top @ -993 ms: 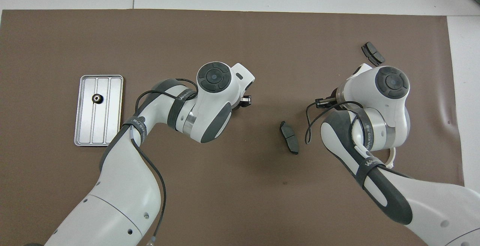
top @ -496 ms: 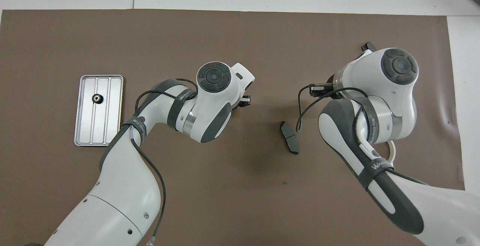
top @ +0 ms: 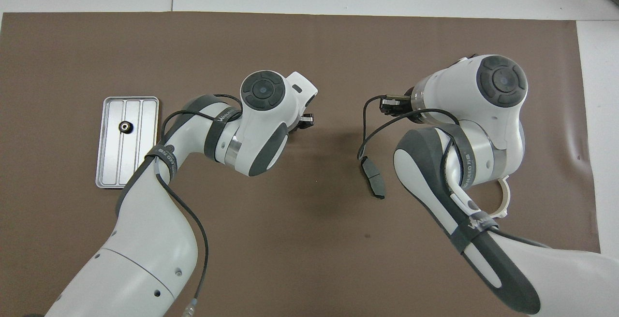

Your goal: Pick bearing gear from pile to tray

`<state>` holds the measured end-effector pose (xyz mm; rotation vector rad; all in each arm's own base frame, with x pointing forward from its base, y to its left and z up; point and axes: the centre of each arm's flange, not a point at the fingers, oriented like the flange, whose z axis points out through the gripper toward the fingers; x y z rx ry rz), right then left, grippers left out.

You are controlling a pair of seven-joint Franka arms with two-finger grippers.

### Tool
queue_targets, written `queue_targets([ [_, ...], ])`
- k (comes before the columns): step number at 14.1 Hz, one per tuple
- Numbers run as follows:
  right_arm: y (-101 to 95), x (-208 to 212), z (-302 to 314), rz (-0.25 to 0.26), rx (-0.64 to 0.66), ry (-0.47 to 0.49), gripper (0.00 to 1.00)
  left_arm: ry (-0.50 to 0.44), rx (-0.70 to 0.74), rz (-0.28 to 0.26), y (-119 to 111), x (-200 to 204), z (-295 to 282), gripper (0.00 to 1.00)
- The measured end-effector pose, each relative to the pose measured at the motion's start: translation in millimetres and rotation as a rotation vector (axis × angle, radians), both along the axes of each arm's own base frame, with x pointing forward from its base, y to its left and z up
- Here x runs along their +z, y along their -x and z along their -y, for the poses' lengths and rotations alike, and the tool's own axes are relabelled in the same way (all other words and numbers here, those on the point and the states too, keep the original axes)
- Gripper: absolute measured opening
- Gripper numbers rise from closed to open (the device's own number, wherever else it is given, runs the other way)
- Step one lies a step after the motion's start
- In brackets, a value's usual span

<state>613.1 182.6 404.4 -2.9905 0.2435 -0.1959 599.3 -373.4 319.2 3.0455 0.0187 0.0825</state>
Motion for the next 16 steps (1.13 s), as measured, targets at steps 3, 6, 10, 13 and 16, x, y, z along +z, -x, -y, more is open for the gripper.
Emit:
queue_targets([
  [3, 3.9, 2, -18, 0.008, -0.023, -0.013, 0.35, 0.006, 0.067, 0.032, -41, 44, -78, 0.25],
  [6, 13.8, -1, -63, 0.036, -0.053, -0.043, 0.35, -0.009, 0.119, 0.024, -66, 83, -182, 0.25],
  [10, 33.5, -20, -130, 0.056, -0.115, -0.095, 0.35, -0.039, 0.056, -0.042, -55, 66, -280, 0.25],
  [13, 51.3, -50, -178, 0.061, -0.156, -0.132, 0.35, -0.047, -0.027, -0.113, -28, 37, -330, 0.25],
  [16, 64.4, -91, -211, 0.065, -0.176, -0.157, 0.35, -0.046, -0.038, -0.147, -10, 27, -348, 0.25],
])
